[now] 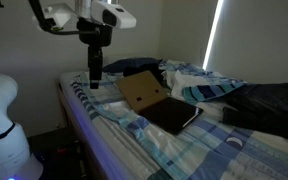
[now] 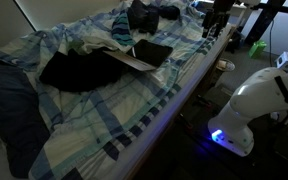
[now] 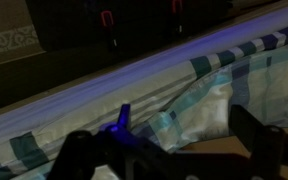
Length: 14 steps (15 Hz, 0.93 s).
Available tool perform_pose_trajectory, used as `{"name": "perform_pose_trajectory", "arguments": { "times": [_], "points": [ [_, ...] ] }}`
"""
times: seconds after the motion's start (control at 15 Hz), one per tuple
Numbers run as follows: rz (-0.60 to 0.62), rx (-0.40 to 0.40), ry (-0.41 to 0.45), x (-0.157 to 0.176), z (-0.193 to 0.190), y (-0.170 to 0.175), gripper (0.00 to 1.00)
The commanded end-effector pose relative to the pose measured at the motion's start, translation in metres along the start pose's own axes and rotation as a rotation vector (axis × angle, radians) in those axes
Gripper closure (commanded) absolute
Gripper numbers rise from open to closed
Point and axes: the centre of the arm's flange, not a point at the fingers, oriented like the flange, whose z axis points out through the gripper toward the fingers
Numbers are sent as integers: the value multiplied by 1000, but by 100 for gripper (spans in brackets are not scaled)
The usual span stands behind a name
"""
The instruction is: Close the iPad on the bed.
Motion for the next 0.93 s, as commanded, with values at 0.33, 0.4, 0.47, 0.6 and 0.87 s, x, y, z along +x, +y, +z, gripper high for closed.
{"name": "perform_pose_trajectory", "arguments": {
  "times": [0.33, 0.4, 0.47, 0.6, 0.87],
  "points": [
    [-132, 12, 5, 10, 5, -48, 0],
    [-157, 12, 3, 11, 8, -56, 0],
    [-183, 12, 2, 12, 10, -65, 0],
    [-233, 17, 0, 16, 15, -81, 0],
    [-330, 47, 23, 22, 27, -112, 0]
  ]
}}
